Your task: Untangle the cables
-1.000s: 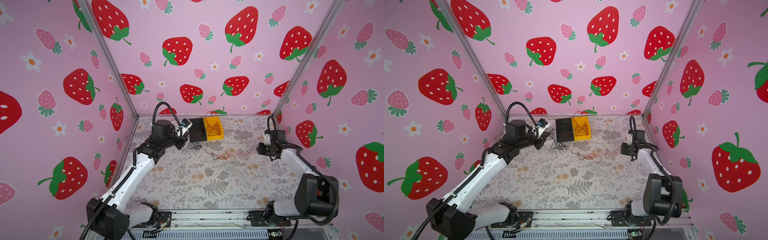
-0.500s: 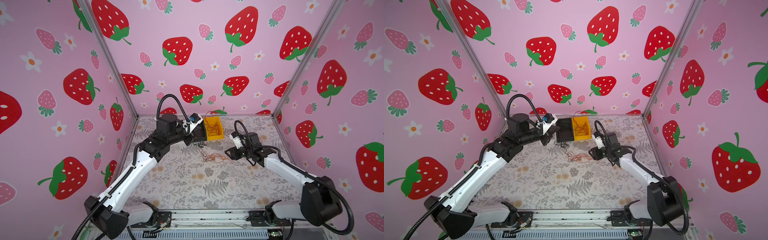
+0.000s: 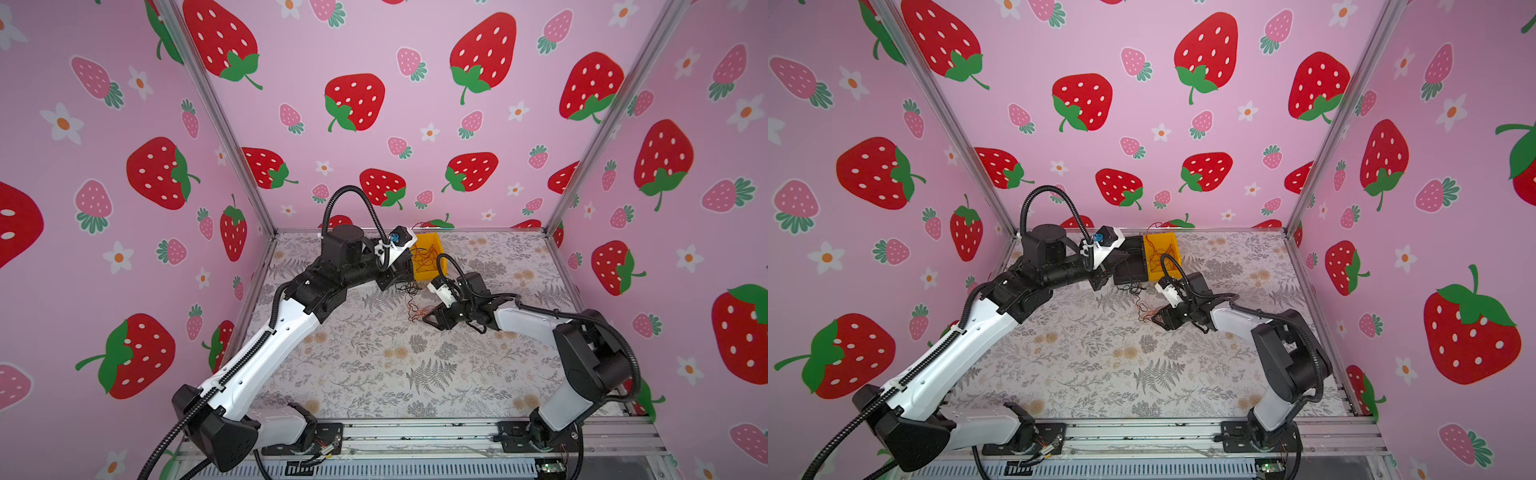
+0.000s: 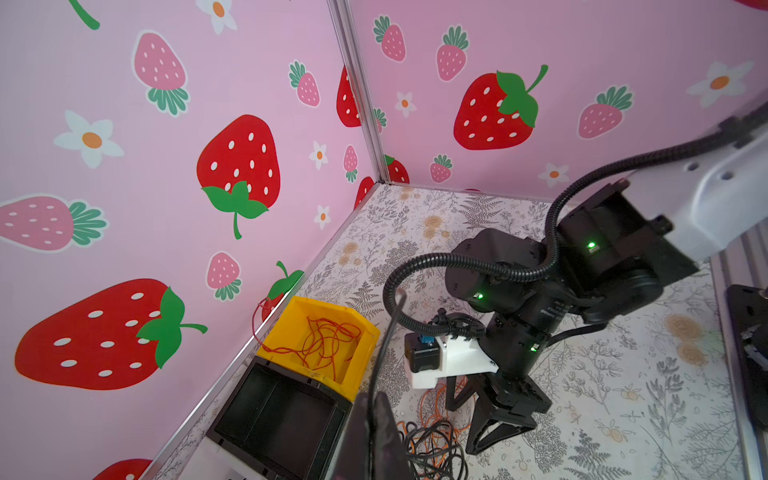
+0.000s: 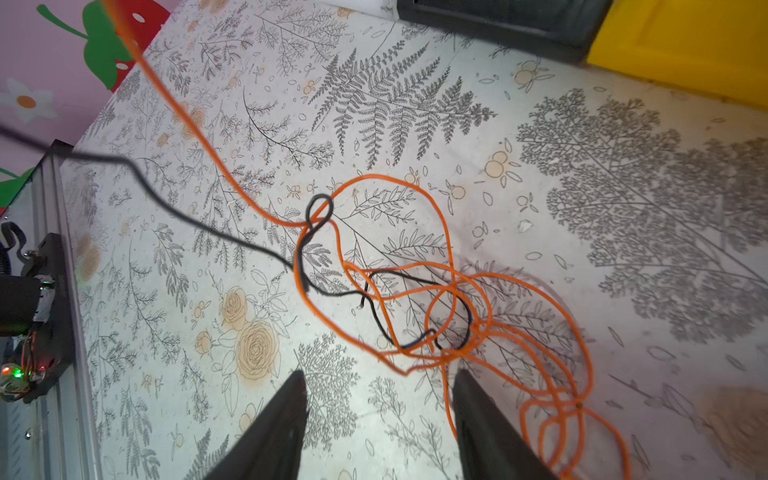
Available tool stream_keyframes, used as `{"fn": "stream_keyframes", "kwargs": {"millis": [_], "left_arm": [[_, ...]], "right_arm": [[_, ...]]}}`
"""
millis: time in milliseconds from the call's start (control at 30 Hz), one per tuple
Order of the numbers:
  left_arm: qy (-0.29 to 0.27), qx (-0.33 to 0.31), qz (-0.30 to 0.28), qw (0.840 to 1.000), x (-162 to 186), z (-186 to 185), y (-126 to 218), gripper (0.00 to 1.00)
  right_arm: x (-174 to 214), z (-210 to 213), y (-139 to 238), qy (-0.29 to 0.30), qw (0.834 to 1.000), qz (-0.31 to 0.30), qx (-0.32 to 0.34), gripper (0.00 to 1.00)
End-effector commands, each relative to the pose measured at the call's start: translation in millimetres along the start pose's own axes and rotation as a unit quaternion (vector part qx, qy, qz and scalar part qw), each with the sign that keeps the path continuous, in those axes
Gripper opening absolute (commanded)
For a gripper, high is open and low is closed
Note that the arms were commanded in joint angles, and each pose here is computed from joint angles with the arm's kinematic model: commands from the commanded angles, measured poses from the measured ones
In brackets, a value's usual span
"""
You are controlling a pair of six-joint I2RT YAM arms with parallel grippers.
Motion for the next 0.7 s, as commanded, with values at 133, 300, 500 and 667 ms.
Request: {"fn": "stream_keyframes", "kwargs": {"millis": [133, 300, 500, 667], "left_arm": [[-0.024, -0.027, -0.027, 0.999, -24.2, 8.5, 18.3, 0.0], [-0.025, -0.052, -0.029, 0.998, -24.5, 9.0, 25.7, 0.0], [-0.027, -0.087, -0.015, 0.996, -19.6, 10.9, 40.3, 0.0], [-0.011, -0.13, -0.004, 0.991, -12.4, 17.8, 53.5, 0.0]], "right_arm": [[-18.8, 3.6, -9.1, 0.034, 0.998, -0.023, -0.038, 0.38], [-16.7, -5.3, -3.8, 0.014, 0.999, -0.029, -0.036, 0.0], [-9.6, -36.7, 41.3, -0.063, 0.994, -0.085, 0.029, 0.0], [-1.4, -72.0, 82.8, -0.129, 0.978, -0.094, 0.131, 0.0]]}}
Point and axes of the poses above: each gripper's point midway between its finger pads, its own y axis back along the fingers, its own z axis along the line the jaws close on, x = y × z, the point moved 10 cm from there along y, back along the fingers, and after that the axes turned 10 degrees about -y, right-handed, at the moved point
